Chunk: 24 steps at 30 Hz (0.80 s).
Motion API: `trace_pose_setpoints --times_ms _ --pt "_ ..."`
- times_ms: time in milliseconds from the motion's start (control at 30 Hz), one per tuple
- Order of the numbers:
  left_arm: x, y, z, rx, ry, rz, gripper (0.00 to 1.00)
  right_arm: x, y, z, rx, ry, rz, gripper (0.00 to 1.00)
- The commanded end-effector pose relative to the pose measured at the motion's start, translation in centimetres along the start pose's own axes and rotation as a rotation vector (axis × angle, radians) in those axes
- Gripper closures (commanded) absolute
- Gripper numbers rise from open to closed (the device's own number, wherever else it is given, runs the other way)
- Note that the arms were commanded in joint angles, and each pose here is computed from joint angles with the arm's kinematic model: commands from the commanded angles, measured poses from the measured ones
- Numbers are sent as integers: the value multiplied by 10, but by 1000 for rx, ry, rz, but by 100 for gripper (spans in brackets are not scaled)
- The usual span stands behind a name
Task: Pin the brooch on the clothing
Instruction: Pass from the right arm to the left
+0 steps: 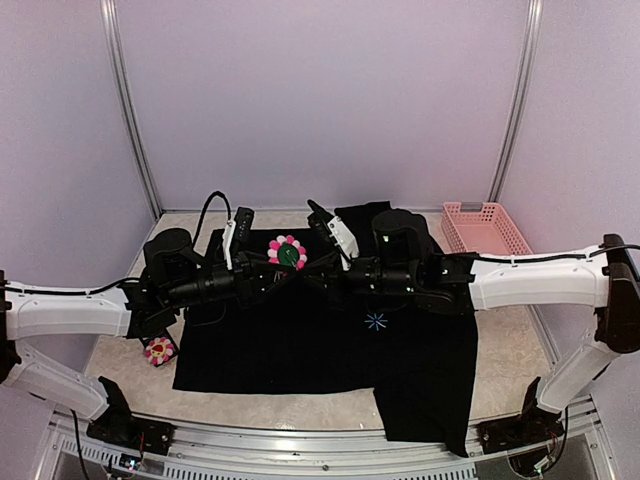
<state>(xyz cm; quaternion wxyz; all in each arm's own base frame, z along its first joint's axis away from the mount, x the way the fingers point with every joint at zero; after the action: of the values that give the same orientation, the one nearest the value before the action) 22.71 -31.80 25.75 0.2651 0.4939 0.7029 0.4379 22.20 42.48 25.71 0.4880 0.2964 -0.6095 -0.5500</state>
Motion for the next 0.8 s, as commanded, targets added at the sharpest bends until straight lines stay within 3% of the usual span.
trace_pose_setpoints --times_ms 0,167,300,433,667,767 --pt "5 8 -8 -35 -23 -38 63 11 5 -2 -1 -25 -9 100" --pt "6 9 -8 -36 -16 -44 64 14 4 -3 2 -32 -10 100" --pt "6 9 -7 -36 -15 -44 75 14 5 0 4 -15 -13 100" --pt "5 8 -7 -30 -16 -39 78 12 6 7 15 32 -20 100" --pt "3 5 1 -23 19 -36 72 6 5 19 56 75 -17 100" --pt "4 5 2 -27 23 -37 82 6 5 20 62 79 -13 100"
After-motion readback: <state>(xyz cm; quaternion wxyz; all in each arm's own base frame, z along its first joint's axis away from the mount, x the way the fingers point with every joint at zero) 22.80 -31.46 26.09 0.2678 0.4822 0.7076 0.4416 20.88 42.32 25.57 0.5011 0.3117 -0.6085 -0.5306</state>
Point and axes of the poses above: each gripper's point midway between its finger pads, its own x axis back along the fingers, its own z axis along the line the jaws close on, y = z × x, the point moved 2 cm from there along x, back along the fingers, and after that the axes turned 5 degrees about x, right-handed, at the moved point
